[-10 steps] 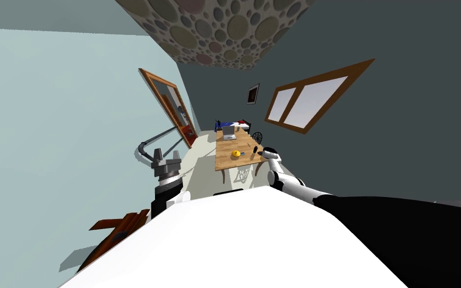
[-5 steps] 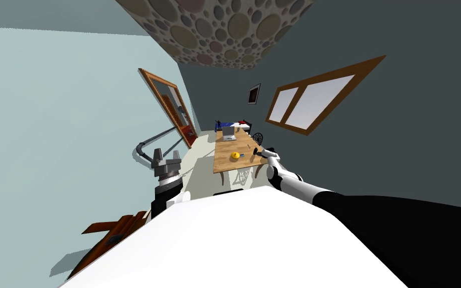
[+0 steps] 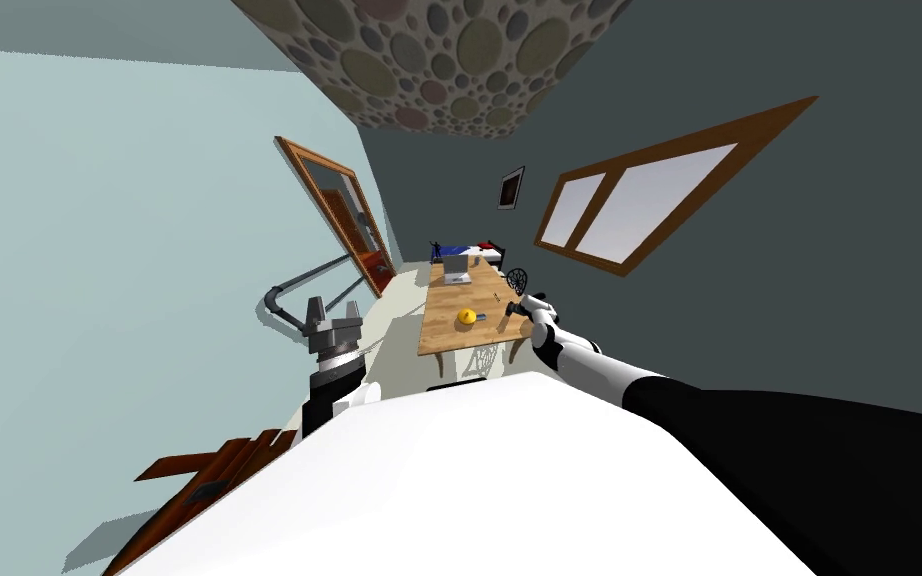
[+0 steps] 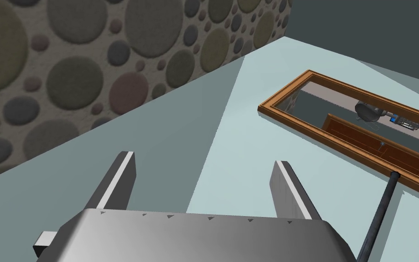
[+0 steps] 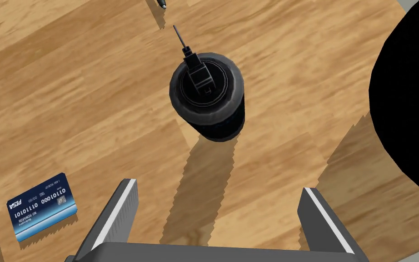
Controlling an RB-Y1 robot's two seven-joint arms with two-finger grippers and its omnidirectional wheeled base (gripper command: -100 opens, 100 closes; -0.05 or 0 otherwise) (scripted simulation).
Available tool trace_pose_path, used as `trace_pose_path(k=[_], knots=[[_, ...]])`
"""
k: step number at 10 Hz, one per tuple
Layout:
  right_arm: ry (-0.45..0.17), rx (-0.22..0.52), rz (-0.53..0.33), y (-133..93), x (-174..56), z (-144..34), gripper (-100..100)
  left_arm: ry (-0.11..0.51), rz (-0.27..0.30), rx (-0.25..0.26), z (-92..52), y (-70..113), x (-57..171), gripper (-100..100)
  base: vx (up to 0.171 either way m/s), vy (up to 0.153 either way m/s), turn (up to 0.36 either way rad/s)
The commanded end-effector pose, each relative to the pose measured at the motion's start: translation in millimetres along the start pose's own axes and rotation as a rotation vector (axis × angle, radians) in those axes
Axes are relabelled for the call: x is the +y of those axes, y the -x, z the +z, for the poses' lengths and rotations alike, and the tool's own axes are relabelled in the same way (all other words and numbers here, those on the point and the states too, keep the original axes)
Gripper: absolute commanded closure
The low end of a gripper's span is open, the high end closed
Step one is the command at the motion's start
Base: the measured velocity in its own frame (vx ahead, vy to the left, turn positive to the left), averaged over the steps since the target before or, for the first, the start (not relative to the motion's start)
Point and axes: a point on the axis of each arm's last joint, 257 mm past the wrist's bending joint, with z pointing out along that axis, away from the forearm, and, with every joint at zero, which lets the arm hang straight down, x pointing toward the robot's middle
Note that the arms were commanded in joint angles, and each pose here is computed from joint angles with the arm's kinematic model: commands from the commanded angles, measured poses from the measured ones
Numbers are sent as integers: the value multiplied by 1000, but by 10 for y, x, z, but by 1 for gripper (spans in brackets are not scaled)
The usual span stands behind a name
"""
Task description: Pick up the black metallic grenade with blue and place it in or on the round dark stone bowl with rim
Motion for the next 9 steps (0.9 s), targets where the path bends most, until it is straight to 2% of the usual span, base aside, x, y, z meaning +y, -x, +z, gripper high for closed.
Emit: trace_pose_path(k=[1, 2, 4, 5, 6, 7, 9], knots=[[-17, -24, 38, 35, -75, 13, -100, 0, 0, 0, 0, 0, 0, 0, 58, -77, 18], [-17, -24, 38, 35, -75, 13, -100, 0, 0, 0, 0, 0, 0, 0, 33, -53, 17], [-47, -55, 101, 32, -207, -7, -100, 0, 0, 0, 0, 0, 0, 0, 77, -84, 46], [-37, -44, 77, 46, -170, 8, -100, 0, 0, 0, 0, 0, 0, 0, 59, -65, 28], [-39, -46, 83, 45, -181, 6, 0, 0, 0, 0, 0, 0, 0, 0, 9, -10, -2], [-42, -42, 80, 153, -183, 65, -100, 0, 0, 0, 0, -1, 0, 0, 56, -17, -18], [-42, -45, 81, 156, -175, 66, -100, 0, 0, 0, 0, 0, 0, 0, 61, -18, -7]])
